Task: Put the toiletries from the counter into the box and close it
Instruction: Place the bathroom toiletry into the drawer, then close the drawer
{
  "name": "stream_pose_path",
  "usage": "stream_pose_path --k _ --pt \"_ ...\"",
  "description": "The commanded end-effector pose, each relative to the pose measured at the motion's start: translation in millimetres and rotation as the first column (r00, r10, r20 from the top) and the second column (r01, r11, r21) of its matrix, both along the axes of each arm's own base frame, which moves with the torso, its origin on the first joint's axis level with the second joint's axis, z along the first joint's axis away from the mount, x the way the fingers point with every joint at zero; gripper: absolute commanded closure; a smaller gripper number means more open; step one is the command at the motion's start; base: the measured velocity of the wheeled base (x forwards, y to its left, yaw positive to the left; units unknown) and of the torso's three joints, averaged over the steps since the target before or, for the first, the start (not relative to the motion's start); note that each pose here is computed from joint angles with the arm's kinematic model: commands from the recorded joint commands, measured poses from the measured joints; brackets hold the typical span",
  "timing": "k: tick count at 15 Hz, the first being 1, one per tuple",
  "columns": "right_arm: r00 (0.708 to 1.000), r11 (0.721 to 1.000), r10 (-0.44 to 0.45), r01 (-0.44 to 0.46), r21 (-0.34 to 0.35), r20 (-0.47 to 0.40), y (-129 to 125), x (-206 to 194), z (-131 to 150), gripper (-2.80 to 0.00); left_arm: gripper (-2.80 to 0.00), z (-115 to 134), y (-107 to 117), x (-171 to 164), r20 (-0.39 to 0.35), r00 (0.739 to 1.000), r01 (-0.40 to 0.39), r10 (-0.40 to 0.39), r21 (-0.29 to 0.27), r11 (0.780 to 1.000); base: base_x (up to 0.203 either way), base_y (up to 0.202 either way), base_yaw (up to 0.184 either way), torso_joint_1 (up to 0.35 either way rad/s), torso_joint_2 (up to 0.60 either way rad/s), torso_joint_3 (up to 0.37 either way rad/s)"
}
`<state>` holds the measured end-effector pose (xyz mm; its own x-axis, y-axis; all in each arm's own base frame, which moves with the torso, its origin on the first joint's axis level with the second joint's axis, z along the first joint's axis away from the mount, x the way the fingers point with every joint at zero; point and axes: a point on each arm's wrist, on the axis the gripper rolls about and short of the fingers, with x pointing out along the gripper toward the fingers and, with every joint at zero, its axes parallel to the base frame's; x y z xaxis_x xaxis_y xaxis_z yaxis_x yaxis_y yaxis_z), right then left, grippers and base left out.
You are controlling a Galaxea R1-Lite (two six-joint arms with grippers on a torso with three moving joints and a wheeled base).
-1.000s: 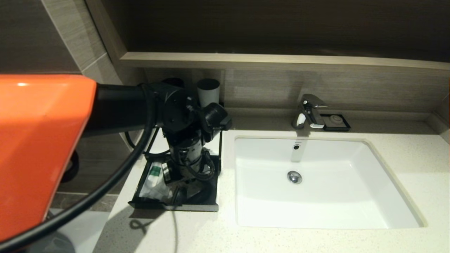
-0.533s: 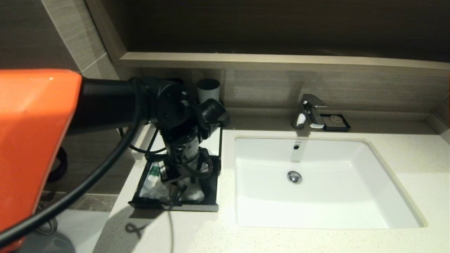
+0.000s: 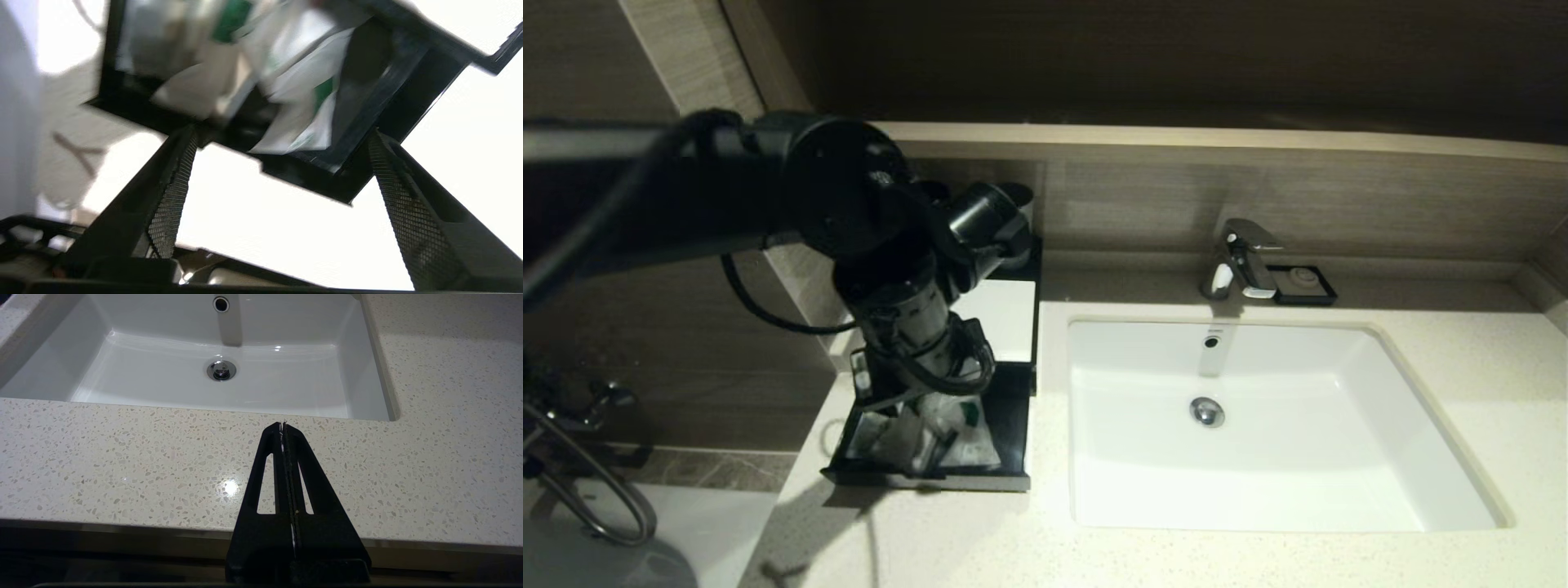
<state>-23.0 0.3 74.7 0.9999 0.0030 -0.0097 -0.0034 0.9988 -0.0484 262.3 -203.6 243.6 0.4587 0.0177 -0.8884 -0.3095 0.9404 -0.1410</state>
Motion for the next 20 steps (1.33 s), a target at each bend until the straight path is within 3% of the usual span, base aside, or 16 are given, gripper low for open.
stream_pose_path --k 1,2,3,8,11,14,20 --pt "1.0 1.0 0.002 -0.002 -0.001 0.001 0.0 0.0 -0.1 0.0 -2.8 12.0 15.3 -18.9 -0.008 1.0 0.006 -0.006 0.012 1.0 0.0 0.0 0.0 0.0 0.0 0.0" --pt "1.0 1.0 0.0 0.0 -0.001 0.001 0.0 0.0 -0.1 0.0 -2.24 9.6 19.2 -23.8 -0.025 0.999 0.021 -0.02 0.031 0.999 0.0 0.0 0.0 0.0 0.0 0.0" --pt "1.0 1.0 0.0 0.0 -0.001 0.001 0.0 0.0 -0.1 0.0 0.0 7.1 23.7 -29.5 -0.041 0.998 0.047 -0.045 0.053 0.997 0.0 0.0 0.0 0.0 0.0 0.0" --pt "1.0 1.0 0.001 -0.001 -0.001 0.001 0.0 0.0 -0.1 0.0 0.0 4.2 43.1 -53.8 -0.073 0.991 0.12 -0.113 0.089 0.989 0.0 0.0 0.0 0.0 0.0 0.0" --pt "1.0 1.0 0.0 0.0 -0.001 0.001 0.0 0.0 -0.1 0.0 0.0 -16.5 49.3 -61.9 -0.094 0.985 0.157 -0.147 0.105 0.982 0.0 0.0 0.0 0.0 0.0 0.0" --pt "1.0 1.0 0.0 0.0 -0.001 0.001 0.0 0.0 -0.1 0.0 0.0 -26.7 52.4 -67.2 -0.049 0.981 0.193 -0.19 0.053 0.98 0.0 0.0 0.0 0.0 0.0 0.0" --pt "1.0 1.0 0.0 0.0 -0.001 0.001 0.0 0.0 -0.1 0.0 0.0 -35.3 49.8 -73.1 -0.086 0.972 0.225 -0.221 0.048 0.973 0.0 0.0 0.0 0.0 0.0 0.0"
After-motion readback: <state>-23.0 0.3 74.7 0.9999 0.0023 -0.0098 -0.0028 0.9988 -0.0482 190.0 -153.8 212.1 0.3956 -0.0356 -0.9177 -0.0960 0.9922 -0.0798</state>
